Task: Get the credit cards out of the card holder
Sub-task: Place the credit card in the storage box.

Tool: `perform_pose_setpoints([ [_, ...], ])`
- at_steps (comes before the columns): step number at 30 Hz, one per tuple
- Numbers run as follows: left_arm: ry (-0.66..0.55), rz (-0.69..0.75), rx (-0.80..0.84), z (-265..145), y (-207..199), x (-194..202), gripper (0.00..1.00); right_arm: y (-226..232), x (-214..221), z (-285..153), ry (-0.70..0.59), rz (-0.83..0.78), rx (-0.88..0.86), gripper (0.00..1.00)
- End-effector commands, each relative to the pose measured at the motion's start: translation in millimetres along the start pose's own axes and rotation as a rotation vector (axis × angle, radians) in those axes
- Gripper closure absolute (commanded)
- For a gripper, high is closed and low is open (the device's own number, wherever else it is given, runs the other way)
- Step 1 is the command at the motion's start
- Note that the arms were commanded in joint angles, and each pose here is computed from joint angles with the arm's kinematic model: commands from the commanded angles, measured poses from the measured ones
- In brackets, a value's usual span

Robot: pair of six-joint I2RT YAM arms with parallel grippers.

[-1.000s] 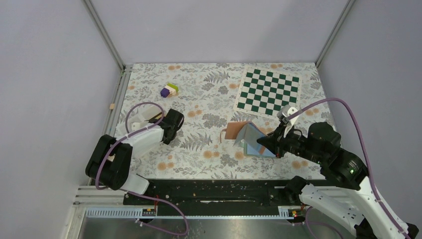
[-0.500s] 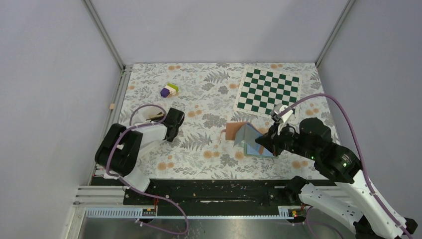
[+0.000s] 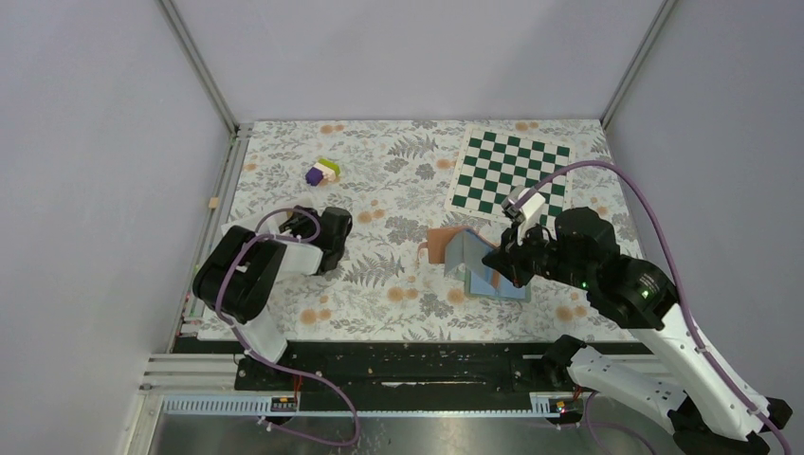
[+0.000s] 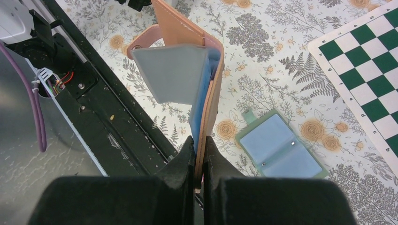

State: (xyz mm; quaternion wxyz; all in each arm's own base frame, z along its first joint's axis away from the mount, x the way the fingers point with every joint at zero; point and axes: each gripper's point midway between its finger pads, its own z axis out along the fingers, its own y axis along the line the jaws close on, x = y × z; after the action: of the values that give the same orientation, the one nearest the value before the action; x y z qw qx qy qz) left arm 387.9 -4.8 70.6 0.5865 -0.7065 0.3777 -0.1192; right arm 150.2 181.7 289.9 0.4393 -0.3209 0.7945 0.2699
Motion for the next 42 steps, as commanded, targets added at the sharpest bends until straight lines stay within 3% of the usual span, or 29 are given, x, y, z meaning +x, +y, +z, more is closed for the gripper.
perform_pose_setpoints([
  [1, 0.013, -0.586, -0.06, 2, 1, -8, 0.65, -1, -23, -7, -0.072, -0.002, 0.013, 1.0],
  [12, 0.057, -0.58, -0.111, -6, 0, -11, 0.64, 6, -27, -12, -0.104, 0.022, -0.016, 1.0],
  [14, 0.05, -0.577, -0.105, -7, -2, -14, 0.91, 6, -27, -15, -0.113, 0.022, -0.011, 1.0],
  [15, 0.048, -0.578, -0.102, -7, -2, -16, 1.0, 5, -26, -16, -0.115, 0.023, -0.005, 1.0],
  [35, -0.044, -0.513, -0.079, -7, -26, -46, 1.0, 6, -24, -20, -0.13, 0.023, -0.006, 1.0],
  [37, -0.057, -0.457, -0.077, -10, -34, -54, 0.92, 6, -24, -20, -0.13, 0.022, -0.008, 1.0],
  [41, -0.046, -0.296, -0.05, -24, -60, -74, 0.51, 6, -23, -18, -0.124, 0.015, -0.013, 1.0],
  [42, -0.025, -0.252, -0.041, -28, -68, -77, 0.46, 6, -22, -17, -0.124, 0.013, -0.016, 1.0],
])
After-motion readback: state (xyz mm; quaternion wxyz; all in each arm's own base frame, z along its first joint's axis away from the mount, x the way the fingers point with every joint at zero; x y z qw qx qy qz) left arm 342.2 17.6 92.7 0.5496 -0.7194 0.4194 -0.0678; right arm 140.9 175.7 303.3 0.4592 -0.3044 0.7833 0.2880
